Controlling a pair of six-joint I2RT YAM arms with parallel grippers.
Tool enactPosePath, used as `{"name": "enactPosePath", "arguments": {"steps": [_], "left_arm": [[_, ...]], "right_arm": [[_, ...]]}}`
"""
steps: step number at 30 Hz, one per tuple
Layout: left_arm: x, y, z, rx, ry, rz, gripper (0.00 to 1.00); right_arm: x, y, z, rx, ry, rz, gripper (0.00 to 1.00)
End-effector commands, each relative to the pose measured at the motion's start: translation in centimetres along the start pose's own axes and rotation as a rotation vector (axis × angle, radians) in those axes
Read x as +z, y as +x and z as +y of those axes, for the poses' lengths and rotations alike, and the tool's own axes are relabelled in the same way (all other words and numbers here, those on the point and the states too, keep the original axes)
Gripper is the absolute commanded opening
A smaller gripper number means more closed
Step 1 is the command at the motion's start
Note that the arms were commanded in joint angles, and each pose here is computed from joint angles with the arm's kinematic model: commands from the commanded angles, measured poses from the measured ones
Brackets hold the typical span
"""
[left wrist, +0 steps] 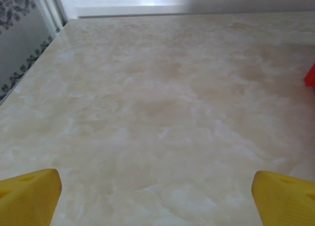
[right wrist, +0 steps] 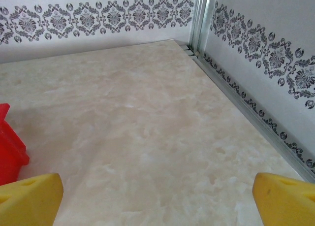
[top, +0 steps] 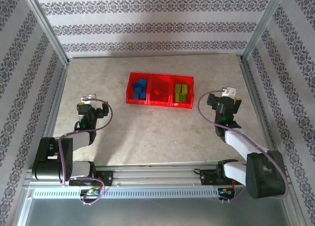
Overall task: Sort the legos into containers by color
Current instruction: Reset both arms
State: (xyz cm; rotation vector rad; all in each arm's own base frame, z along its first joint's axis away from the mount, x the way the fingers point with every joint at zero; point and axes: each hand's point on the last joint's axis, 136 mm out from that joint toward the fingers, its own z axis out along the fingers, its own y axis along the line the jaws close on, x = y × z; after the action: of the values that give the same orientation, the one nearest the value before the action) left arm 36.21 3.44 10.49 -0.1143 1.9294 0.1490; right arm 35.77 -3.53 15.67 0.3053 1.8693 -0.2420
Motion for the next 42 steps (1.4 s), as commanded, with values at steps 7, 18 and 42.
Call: {"name": "enactPosePath", "arguments": {"steps": [7,18,42], "left_arm": [[-0.7,-2.0,-2.1,0.000,0.139,-0.119,1.00],[0.3,-2.0,-1.6,-0.023,0.106,-0.090,1.00],[3.7,0.3,-3.1,-0.016,0.151,-0.020,1.00]], "right_arm": [[-0.1,0.2,0.0,0.030,-0.022,-0.017,0.98],[-0.3,0.4,0.0,0.035,-0.030,-0.027,0.98],[2.1,2.0,1.3,-0.003,-0.128,-0.062,0.98]]}}
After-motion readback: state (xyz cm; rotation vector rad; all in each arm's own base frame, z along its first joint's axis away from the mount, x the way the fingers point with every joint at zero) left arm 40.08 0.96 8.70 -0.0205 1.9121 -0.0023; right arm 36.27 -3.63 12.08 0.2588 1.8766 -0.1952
